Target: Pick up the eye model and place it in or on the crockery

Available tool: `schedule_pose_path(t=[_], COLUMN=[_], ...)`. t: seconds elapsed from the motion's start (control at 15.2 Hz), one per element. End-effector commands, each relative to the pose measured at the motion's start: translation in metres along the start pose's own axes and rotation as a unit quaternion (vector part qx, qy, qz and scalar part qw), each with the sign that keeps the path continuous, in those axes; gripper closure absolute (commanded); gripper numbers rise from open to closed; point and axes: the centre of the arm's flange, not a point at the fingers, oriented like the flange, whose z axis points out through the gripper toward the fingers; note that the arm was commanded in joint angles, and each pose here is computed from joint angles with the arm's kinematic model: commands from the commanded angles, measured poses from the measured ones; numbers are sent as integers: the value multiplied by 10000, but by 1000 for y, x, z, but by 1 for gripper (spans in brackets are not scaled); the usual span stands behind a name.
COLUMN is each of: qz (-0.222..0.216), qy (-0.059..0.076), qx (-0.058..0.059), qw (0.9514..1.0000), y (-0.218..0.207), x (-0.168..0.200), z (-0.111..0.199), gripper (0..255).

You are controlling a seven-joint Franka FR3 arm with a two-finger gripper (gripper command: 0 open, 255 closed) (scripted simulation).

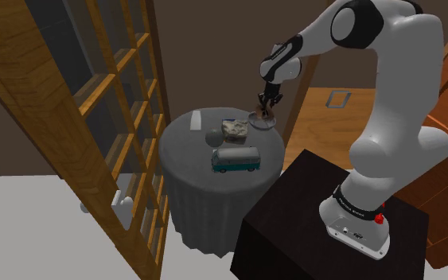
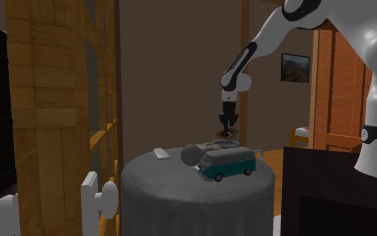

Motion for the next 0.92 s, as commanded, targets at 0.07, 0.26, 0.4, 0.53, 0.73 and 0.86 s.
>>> schedule_pose_path(t=[0.07,0.26,0.4,0.53,0.73,0.86], qz=[0,0,0,0,0,0], qy=[5,5,5,5,5,5], qx=[1,1,1,1,1,1], qw=[10000,10000,10000,10000,10000,10000], y=[0,0,0,0,0,0], x=[1,1,1,1,1,1], z=[16,28,28,28,28,28], gripper=[255,255,255,255,255,0])
